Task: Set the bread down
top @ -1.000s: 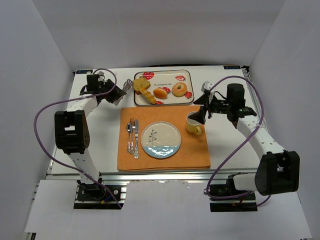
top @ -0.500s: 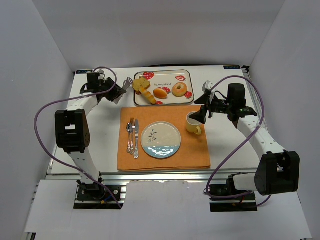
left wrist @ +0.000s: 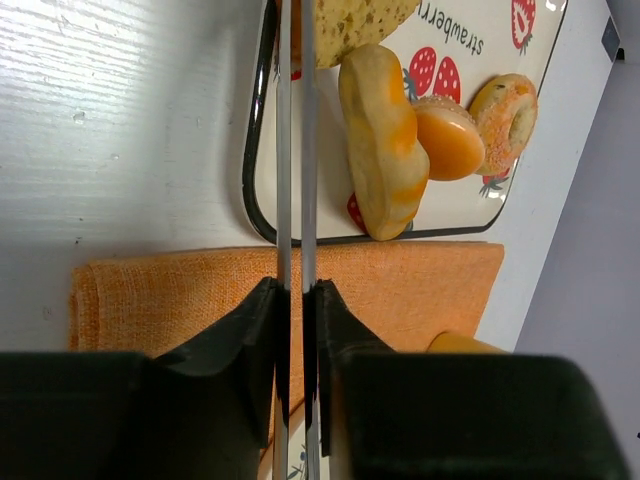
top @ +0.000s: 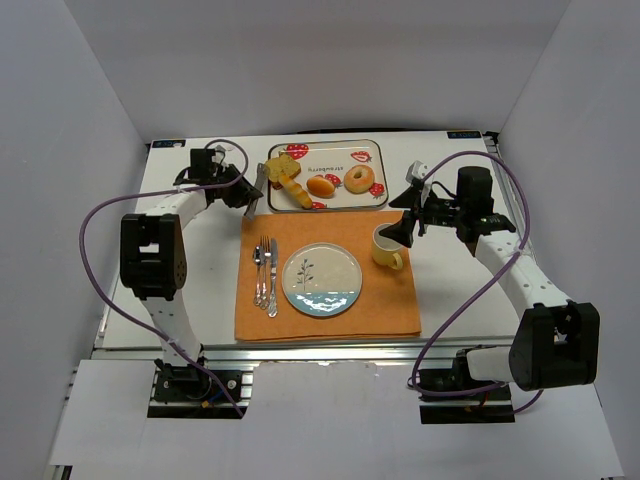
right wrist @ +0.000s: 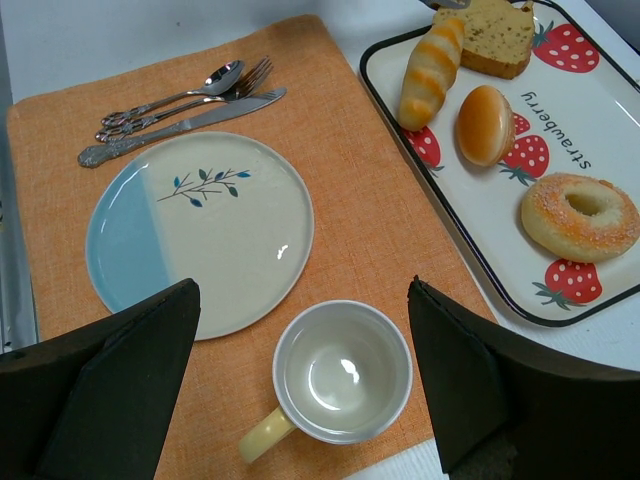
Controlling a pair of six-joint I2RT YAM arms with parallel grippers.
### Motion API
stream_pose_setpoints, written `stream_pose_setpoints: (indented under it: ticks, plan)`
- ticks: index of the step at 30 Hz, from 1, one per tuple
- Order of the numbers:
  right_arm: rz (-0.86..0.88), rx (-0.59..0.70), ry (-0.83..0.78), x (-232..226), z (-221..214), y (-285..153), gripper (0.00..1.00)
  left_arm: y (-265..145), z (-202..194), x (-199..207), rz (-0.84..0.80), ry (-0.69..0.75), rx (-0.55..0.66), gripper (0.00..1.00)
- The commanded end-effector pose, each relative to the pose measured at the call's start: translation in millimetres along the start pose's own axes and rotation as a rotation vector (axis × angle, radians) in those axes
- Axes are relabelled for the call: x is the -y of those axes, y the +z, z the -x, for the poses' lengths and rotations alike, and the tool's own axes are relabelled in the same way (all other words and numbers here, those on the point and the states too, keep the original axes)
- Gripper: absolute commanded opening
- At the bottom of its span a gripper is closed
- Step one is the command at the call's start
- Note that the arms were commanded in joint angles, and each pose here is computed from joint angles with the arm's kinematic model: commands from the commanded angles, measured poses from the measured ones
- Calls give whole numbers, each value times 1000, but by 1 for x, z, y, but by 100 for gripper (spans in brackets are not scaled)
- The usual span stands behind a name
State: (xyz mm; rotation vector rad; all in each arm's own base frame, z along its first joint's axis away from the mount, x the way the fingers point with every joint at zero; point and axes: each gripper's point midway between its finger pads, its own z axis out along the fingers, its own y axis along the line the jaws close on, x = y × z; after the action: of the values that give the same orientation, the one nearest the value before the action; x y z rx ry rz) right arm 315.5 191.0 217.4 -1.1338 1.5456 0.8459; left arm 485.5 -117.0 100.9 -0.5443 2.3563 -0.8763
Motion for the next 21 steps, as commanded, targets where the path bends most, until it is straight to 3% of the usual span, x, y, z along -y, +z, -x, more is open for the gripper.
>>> stream_pose_setpoints:
  ticks: [1,16,21]
  plan:
    - [0,37,-43,0,16,-5,89,-21,26,31,-59,59,84,24]
    - [11,44,-40,-4,18,-7,89,-99,57,76,-100,152,343,11]
    - [14,43,-52,-5,19,-8,89,-120,30,78,-122,157,299,9]
